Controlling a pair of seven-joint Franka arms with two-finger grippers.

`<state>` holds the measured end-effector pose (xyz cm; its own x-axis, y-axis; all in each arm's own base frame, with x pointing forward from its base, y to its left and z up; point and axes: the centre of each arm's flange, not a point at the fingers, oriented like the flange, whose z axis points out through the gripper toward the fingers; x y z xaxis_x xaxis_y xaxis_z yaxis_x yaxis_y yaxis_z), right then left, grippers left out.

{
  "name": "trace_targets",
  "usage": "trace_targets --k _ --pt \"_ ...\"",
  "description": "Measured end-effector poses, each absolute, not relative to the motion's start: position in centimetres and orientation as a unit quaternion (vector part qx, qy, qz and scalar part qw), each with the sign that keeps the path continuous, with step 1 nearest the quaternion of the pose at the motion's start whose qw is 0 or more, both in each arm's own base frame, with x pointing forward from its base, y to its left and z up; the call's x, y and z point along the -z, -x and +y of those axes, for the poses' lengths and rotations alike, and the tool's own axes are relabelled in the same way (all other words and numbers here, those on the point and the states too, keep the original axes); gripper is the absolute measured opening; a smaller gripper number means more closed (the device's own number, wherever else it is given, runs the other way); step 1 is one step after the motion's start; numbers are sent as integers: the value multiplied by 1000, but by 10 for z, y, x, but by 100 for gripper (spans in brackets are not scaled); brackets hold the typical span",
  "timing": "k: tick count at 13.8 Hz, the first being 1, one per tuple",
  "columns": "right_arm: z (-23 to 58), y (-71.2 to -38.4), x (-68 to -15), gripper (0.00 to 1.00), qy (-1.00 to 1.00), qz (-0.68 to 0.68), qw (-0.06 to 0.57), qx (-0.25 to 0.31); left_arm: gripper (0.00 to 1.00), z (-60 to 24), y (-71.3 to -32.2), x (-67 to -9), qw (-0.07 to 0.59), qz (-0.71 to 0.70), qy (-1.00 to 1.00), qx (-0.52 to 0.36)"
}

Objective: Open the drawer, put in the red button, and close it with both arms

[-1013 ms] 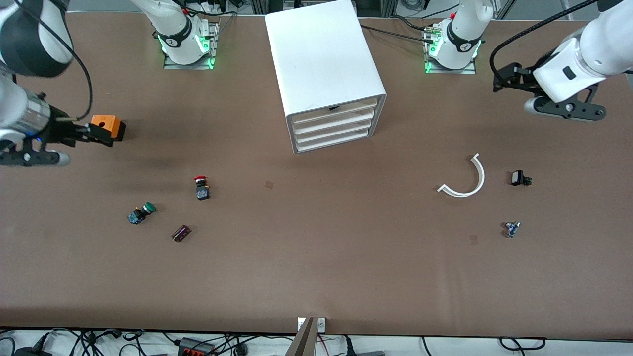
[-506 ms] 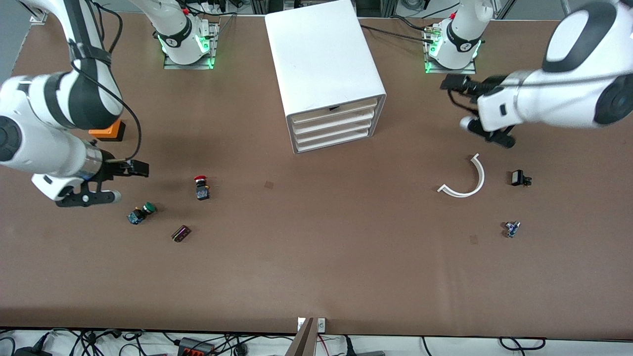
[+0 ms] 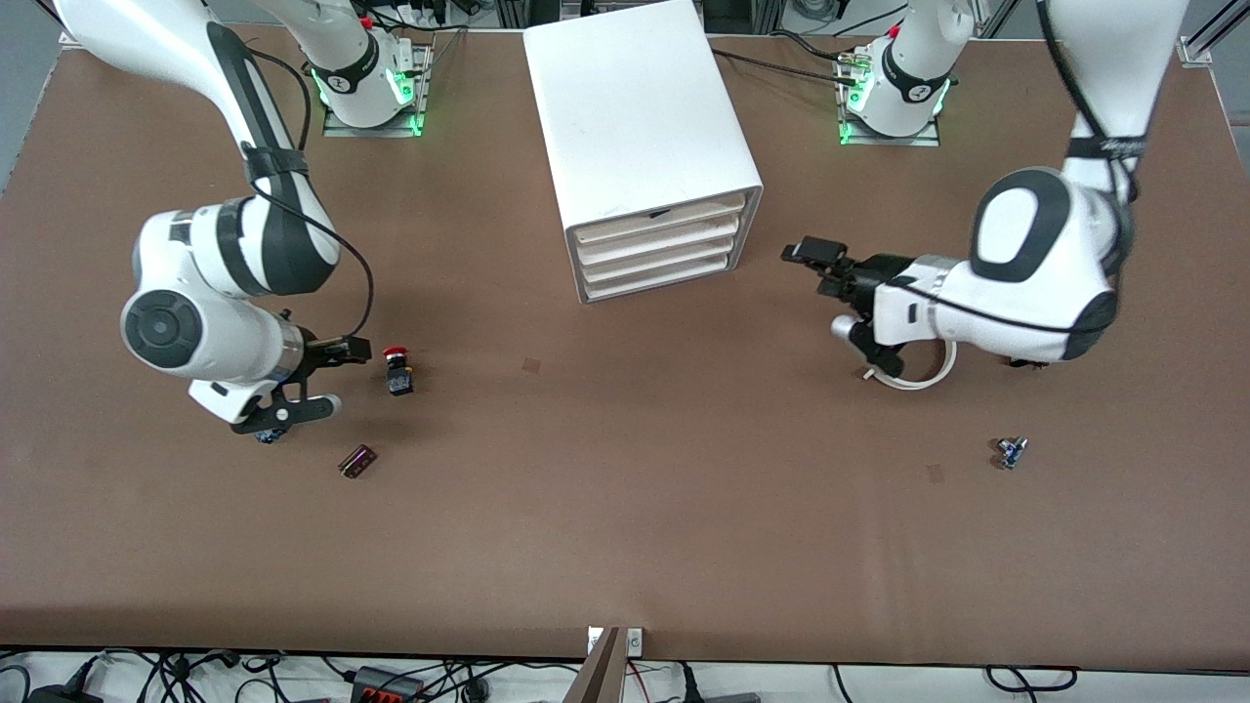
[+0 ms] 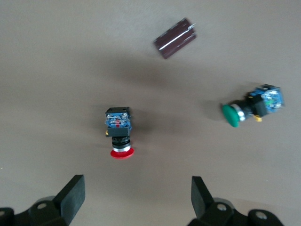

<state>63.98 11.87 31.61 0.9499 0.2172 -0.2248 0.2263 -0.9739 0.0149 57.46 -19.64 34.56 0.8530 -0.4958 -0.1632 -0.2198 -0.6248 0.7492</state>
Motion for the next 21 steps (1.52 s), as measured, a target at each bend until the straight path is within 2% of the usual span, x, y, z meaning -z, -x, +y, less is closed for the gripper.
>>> trace_targets --k 4,7,15,17,19,20,21 --pt "140 -641 -263 100 -984 129 23 118 100 -216 -569 -292 454 -222 -845 174" --pt "150 -639 -224 100 -982 137 25 128 100 -239 -558 -269 457 -235 -841 169" --pt "151 -633 -195 100 -979 138 28 149 99 -260 -540 -246 461 -263 -828 181" --pt "150 -632 -190 100 -978 138 28 153 96 -274 -530 -240 474 -267 -818 187" --pt "150 -632 -188 100 -978 138 28 155 81 -281 -515 -224 505 -274 -798 182" --pt "150 -632 -187 97 -978 138 28 156 81 -281 -505 -212 524 -275 -786 177" --pt "150 -631 -186 97 -978 138 29 157 72 -281 -496 -201 539 -273 -778 173"
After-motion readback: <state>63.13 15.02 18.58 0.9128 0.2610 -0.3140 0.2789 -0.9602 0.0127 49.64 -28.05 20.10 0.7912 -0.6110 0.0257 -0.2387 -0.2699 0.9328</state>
